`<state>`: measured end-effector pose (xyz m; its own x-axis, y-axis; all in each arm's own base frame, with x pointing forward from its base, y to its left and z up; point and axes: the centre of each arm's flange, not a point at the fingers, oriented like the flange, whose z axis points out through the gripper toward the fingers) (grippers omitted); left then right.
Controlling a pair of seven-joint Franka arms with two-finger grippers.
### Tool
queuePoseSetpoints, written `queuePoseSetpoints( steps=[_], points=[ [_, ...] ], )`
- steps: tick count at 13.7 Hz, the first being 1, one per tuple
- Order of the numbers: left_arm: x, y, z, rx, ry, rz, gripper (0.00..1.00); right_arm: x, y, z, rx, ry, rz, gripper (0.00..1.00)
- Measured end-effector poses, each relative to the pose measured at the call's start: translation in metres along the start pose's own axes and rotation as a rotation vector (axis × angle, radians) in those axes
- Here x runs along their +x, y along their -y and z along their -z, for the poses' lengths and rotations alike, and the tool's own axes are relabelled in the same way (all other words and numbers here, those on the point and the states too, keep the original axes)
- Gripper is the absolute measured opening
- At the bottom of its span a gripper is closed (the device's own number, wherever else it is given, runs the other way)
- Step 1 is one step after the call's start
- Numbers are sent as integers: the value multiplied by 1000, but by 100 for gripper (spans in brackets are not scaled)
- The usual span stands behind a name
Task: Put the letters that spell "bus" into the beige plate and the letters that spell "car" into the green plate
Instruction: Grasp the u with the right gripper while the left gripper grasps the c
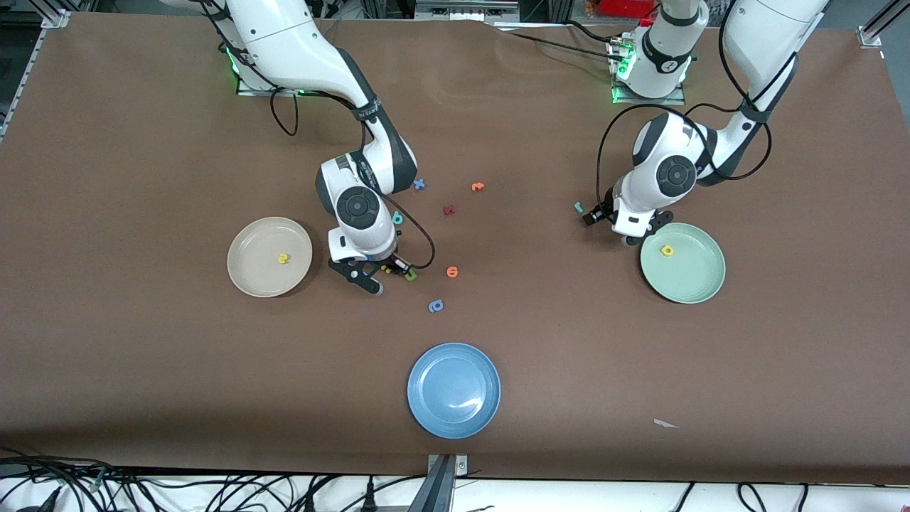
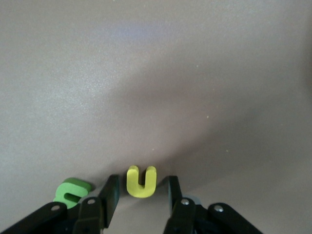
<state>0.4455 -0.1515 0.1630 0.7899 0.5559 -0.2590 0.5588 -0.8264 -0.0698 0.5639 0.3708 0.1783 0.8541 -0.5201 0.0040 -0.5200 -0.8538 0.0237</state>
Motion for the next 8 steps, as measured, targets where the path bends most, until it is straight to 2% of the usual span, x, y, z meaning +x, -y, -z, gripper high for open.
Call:
queuePoseSetpoints(
  steps=[2, 3, 4, 5, 8],
  points=[
    [-2, -1, 2, -3, -5, -4, 67, 1, 0, 0, 1, -2, 1, 47],
    [-2, -1, 2, -1, -4, -5, 67, 1, 0, 0, 2, -3, 1, 47],
    [-3, -1, 2, -2, -5, -5, 61, 1, 0, 1, 4, -4, 2, 40],
    [-3, -2, 3, -4, -7, -7, 56, 2, 1, 1, 7, -5, 2, 26],
    [-4, -2, 3, -4, -7, -7, 55, 2, 2, 3, 9, -7, 14, 26]
  ],
)
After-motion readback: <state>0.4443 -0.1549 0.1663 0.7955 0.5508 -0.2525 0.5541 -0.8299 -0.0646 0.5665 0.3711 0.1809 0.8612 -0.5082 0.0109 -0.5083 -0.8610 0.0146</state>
